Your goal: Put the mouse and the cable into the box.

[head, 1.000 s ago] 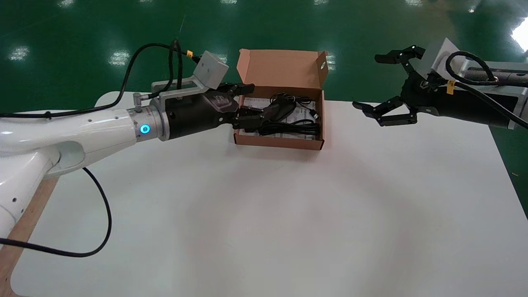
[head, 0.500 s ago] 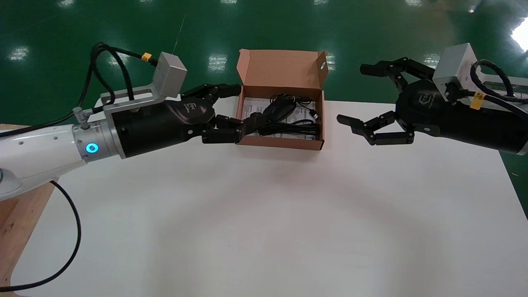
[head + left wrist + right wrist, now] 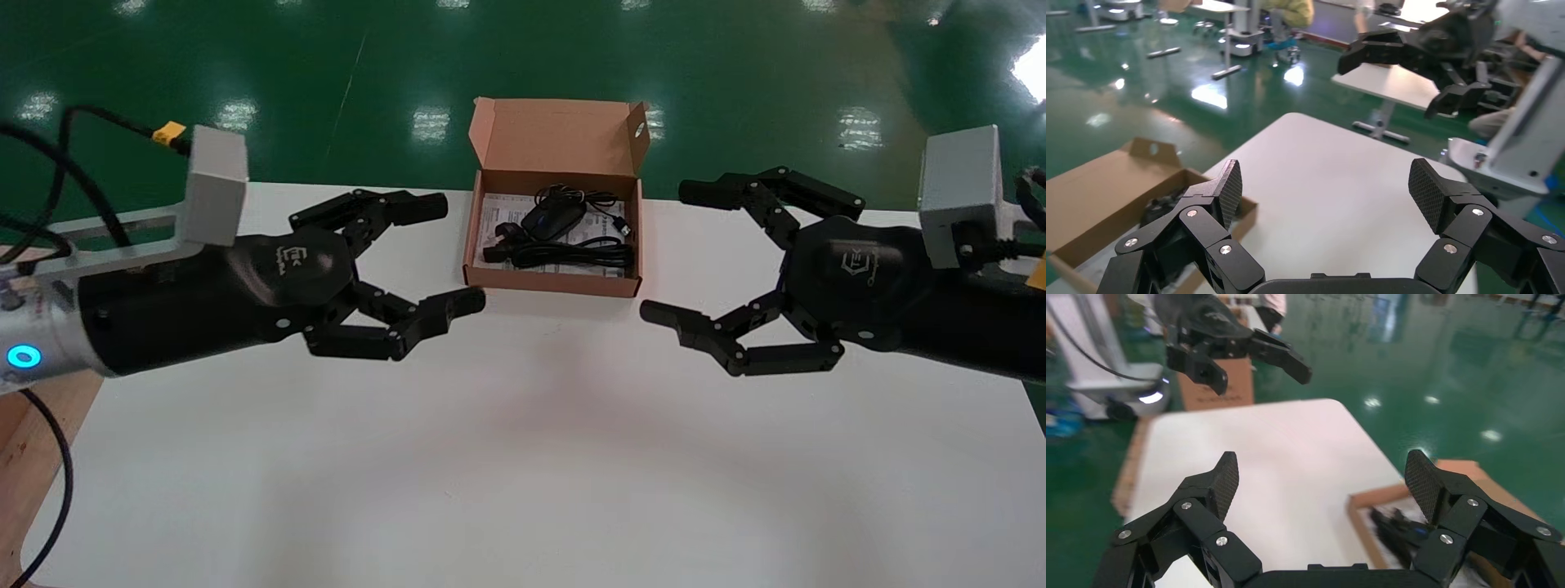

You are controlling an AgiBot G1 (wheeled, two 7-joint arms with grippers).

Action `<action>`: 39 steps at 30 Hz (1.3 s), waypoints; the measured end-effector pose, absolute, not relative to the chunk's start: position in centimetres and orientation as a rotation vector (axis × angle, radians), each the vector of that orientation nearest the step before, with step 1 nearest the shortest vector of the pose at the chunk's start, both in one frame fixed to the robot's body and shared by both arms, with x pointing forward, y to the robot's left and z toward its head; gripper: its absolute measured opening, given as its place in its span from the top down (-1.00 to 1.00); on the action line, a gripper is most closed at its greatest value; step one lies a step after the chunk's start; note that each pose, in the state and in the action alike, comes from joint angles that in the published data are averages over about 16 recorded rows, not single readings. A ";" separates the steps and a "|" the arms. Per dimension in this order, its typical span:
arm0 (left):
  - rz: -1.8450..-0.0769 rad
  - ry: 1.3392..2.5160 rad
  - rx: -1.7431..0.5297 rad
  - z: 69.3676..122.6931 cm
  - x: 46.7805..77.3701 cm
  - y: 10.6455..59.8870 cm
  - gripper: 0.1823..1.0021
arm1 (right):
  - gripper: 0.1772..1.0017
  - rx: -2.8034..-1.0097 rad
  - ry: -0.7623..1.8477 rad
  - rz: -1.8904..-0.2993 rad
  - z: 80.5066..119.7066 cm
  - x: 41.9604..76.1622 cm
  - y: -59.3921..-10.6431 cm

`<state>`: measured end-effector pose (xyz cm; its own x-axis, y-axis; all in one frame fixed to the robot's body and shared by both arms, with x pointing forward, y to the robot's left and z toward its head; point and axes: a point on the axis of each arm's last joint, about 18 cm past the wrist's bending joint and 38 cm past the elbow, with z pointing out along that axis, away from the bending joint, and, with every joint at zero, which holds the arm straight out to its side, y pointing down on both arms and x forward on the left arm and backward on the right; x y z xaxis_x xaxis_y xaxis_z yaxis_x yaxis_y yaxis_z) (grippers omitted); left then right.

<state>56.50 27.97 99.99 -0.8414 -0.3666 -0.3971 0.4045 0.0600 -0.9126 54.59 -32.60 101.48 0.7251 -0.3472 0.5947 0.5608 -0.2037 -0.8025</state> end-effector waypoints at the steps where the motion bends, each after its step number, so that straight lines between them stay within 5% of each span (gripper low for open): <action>1: -1.837 1.805 0.054 100.0 55.9 28.2 -1.00 | -1.00 -1.573 -0.182 -0.812 101.3 54.1 -32.4; 18: -1.796 1.930 0.289 99.2 47.2 30.0 -1.00 | -1.00 -1.598 -0.240 -0.542 99.1 47.2 -30.0; 39: -1.798 1.928 0.284 99.2 47.3 30.0 -1.00 | -1.00 -1.596 -0.234 -0.544 99.1 47.3 -30.1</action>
